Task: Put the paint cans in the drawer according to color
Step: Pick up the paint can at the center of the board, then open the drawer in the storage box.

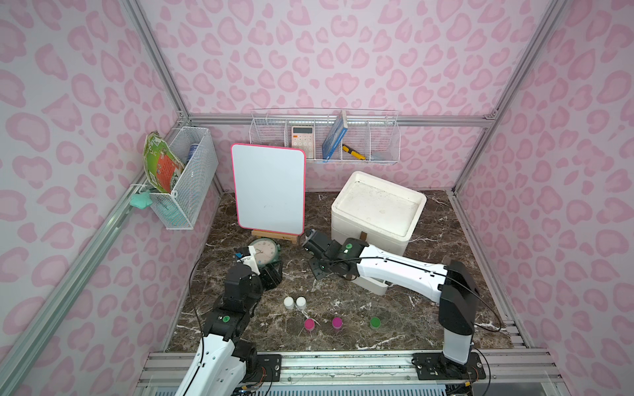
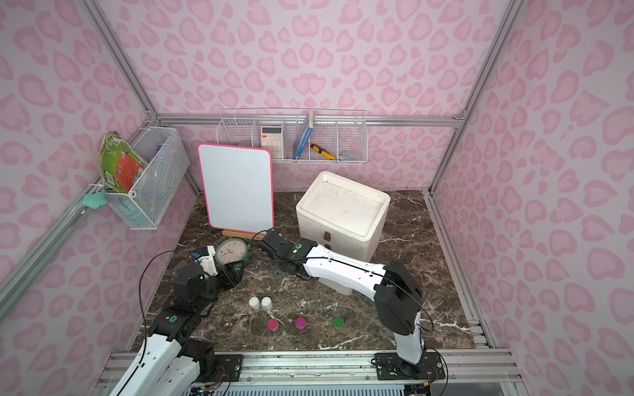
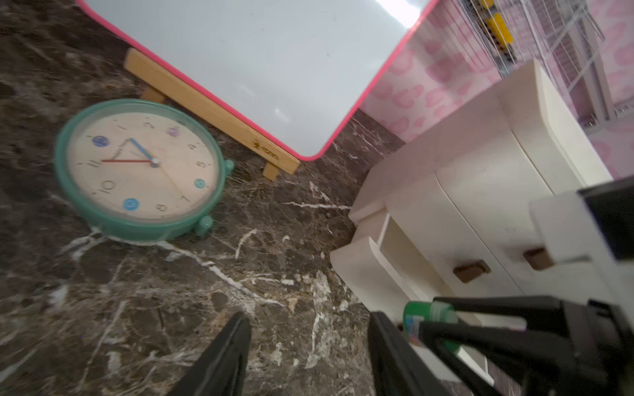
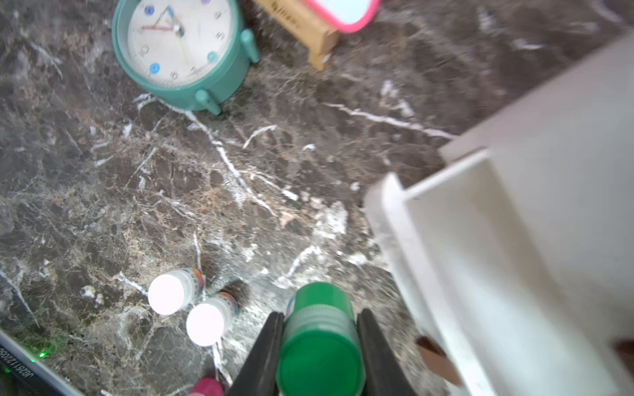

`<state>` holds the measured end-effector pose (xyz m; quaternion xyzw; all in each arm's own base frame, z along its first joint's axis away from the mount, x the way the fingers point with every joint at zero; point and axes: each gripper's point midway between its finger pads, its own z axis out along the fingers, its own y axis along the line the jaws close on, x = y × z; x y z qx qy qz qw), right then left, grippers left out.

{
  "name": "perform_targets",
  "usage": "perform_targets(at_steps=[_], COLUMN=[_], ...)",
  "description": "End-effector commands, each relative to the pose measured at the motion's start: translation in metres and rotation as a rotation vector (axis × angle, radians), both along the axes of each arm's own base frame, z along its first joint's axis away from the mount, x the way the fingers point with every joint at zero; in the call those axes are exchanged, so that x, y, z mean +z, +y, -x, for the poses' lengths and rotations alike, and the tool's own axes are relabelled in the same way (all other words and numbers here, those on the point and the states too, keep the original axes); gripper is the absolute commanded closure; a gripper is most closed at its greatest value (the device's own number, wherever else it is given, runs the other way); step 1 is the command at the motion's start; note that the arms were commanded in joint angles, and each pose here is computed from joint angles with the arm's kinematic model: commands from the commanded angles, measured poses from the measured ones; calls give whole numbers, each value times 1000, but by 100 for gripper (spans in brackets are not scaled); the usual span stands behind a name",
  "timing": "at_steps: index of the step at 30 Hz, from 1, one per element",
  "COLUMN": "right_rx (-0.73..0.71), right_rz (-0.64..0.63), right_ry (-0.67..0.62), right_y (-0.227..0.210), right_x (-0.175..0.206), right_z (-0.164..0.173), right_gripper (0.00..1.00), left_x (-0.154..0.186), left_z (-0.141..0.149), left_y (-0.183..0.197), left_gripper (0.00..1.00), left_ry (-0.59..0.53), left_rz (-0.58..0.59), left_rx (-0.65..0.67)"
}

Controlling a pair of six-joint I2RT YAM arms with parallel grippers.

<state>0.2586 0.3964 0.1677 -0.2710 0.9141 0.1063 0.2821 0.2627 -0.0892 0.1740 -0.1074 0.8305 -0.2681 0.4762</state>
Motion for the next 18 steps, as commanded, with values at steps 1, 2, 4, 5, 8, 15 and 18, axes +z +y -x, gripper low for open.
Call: perform_targets(at_steps=[1, 2, 4, 5, 8, 15, 18], right_rx=[-74, -87, -111, -126, -164, -199, -203], right_rz=[26, 17, -7, -23, -68, -154, -159], right_ry=[-92, -115, -144, -157, -186, -219, -223], right_y=[-35, -43, -56, -62, -80, -97, -99], right_x=[33, 44, 60, 67, 79, 98, 99], right_z=[-6, -6, -7, -8, -7, -4, -3], right_gripper=[79, 79, 79, 79, 79, 79, 79], left_x=[21, 17, 9, 2, -22, -62, -78], left_z=[-8, -7, -7, -7, -8, -19, -25], left_y=[-29, -42, -68, -82, -120, -181, -192], left_gripper=[40, 40, 39, 39, 38, 35, 35], left_ry=[-167, -185, -222, -229, -216, -196, -187], left_rz=[-100, -129, -165, -187, -239, -281, -300], left_rx=[-86, -126, -192, -233, -344, -455, -453])
